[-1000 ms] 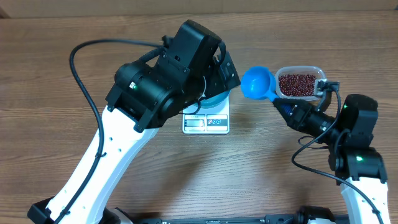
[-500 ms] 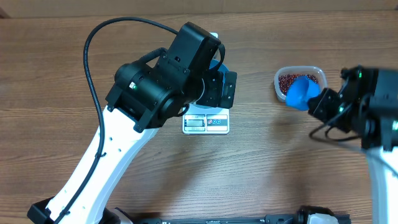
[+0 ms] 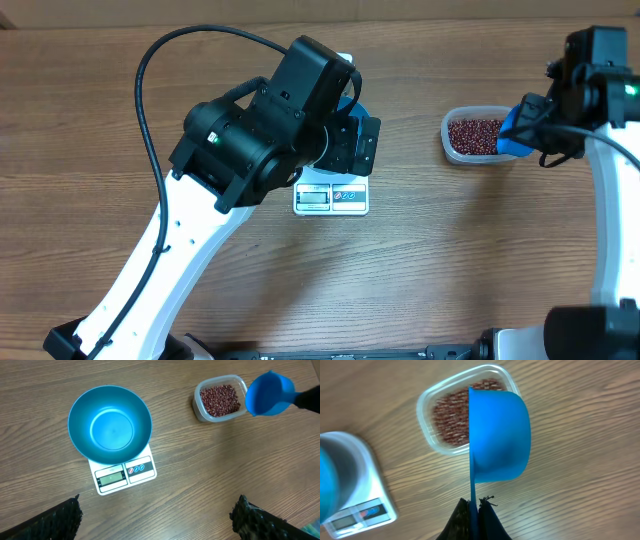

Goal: Scoop item into bowl and weigh 150g on scale
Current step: 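Pull the scoop away with the right gripper toward the bean tub, then lower the scoop with the right gripper into the red beans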

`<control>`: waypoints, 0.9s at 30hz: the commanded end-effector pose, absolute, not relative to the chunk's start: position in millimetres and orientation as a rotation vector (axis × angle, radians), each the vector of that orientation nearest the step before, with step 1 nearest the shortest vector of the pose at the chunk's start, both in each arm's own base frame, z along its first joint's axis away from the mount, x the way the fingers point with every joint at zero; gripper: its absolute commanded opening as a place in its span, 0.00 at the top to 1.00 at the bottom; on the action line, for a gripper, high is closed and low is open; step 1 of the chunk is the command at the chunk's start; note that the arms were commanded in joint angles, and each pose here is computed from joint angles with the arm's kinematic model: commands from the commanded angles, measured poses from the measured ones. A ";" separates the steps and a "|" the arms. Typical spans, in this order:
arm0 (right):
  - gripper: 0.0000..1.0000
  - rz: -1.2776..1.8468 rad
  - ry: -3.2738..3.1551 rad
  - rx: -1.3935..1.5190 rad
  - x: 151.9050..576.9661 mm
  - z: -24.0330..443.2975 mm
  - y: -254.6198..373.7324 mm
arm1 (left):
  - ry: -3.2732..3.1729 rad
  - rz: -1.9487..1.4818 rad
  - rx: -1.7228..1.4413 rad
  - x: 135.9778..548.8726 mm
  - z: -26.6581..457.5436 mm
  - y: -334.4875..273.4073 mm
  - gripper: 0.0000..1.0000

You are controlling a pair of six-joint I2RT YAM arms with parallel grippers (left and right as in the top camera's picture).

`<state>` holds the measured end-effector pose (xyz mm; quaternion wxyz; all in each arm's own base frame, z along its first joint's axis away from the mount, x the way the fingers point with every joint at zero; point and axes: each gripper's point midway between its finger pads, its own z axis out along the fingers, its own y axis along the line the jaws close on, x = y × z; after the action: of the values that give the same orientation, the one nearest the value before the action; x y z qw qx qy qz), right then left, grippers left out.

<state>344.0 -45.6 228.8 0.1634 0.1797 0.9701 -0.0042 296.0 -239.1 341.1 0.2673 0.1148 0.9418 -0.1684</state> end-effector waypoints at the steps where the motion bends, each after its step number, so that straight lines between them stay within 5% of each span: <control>1: 0.96 -0.163 2.739 0.505 353.3 235.3 -65.5 | 2.504 -0.445 0.321 296.7 351.2 -234.3 0.00; 12: 0.96 -0.199 2.649 0.450 373.6 262.0 -72.1 | 2.513 -0.439 0.322 298.7 347.6 -235.9 0.00; 27: 0.96 -0.227 2.795 0.255 390.4 222.8 -53.6 | 2.530 -0.424 0.323 304.2 339.6 -239.5 0.01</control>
<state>382.8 -60.7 216.8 0.1507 0.1190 0.9788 -0.0713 298.7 -241.3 337.2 0.2640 0.1162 0.9430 -0.1659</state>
